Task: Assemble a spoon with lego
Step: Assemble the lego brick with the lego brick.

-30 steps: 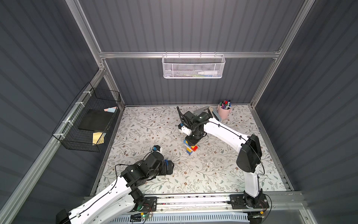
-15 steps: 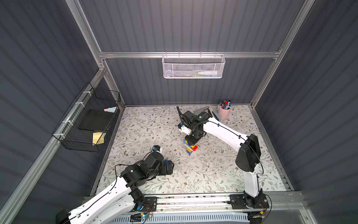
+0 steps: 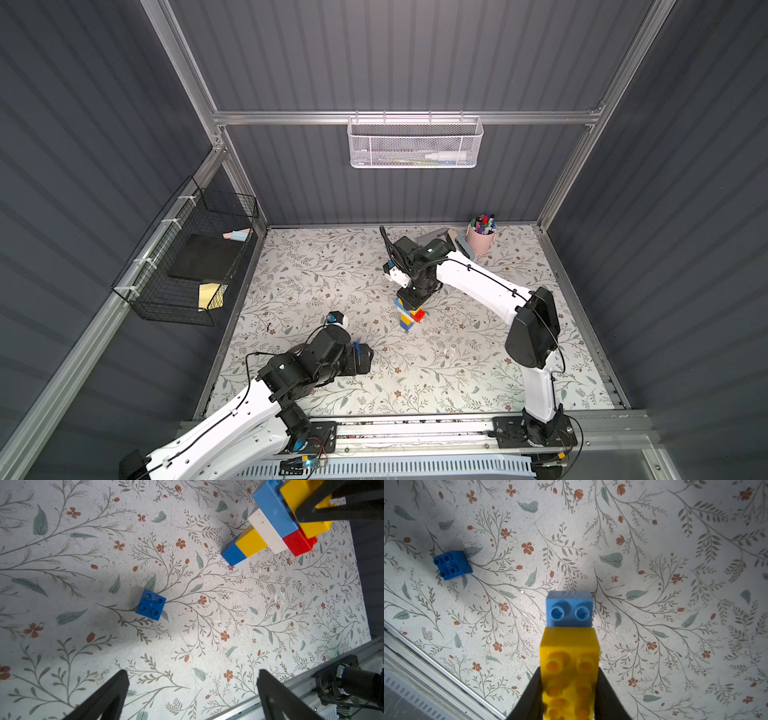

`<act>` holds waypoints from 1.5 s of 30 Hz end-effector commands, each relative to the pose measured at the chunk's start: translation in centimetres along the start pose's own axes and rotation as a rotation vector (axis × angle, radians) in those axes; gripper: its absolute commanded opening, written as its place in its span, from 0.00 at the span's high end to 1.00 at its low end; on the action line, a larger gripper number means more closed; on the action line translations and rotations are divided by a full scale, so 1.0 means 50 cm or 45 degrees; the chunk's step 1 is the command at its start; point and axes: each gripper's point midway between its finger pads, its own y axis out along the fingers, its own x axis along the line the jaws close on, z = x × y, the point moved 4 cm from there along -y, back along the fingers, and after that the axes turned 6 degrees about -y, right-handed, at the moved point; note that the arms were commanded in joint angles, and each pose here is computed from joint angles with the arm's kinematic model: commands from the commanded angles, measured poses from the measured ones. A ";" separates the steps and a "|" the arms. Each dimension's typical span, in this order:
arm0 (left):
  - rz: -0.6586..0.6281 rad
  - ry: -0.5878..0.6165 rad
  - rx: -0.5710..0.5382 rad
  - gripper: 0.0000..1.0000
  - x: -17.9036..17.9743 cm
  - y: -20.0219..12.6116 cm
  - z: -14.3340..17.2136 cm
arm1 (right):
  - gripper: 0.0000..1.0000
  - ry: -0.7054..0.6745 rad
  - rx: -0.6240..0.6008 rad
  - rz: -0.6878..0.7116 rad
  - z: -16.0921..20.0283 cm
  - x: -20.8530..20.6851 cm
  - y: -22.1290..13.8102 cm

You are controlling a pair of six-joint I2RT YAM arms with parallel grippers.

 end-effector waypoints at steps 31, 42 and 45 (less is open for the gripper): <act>-0.001 0.006 0.004 0.01 0.006 0.001 0.007 | 0.86 0.050 0.107 -0.090 0.034 0.014 0.063; 0.000 0.004 0.002 0.01 0.007 0.000 0.007 | 0.86 0.103 0.302 -0.084 0.063 0.011 0.102; 0.002 0.001 0.000 0.01 0.007 -0.001 0.006 | 0.86 0.121 0.325 -0.087 0.067 0.012 0.109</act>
